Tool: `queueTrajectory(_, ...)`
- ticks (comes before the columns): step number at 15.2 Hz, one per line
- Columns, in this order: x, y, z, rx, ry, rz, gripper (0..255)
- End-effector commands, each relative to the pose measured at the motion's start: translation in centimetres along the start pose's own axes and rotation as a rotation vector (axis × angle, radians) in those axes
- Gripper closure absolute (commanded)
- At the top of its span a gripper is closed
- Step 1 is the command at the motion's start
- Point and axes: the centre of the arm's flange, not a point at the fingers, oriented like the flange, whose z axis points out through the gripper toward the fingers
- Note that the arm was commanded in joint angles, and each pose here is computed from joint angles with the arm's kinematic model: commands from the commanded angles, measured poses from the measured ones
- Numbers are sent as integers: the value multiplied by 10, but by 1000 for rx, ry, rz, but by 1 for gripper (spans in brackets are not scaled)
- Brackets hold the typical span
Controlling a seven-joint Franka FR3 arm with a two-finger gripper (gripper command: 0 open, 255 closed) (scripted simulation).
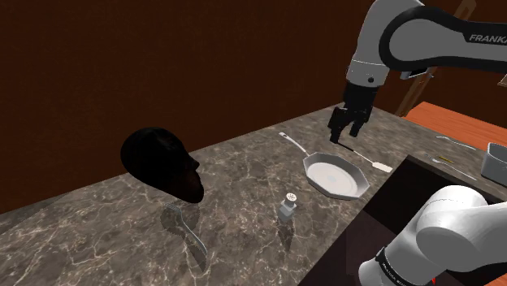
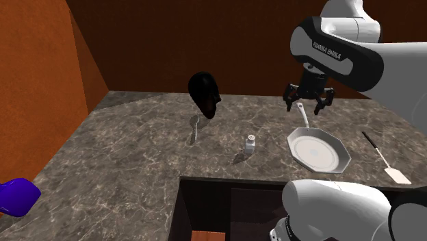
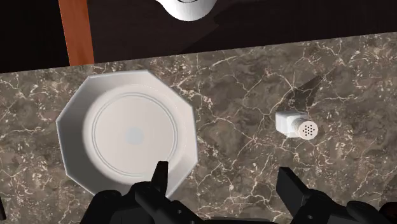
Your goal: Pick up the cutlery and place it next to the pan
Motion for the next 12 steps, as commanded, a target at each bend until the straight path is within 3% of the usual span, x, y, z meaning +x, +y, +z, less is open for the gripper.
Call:
queueTrajectory(1,0,0,0,0,0,0,0)
queueTrajectory(12,30,-128,58,6,28,-9,0)
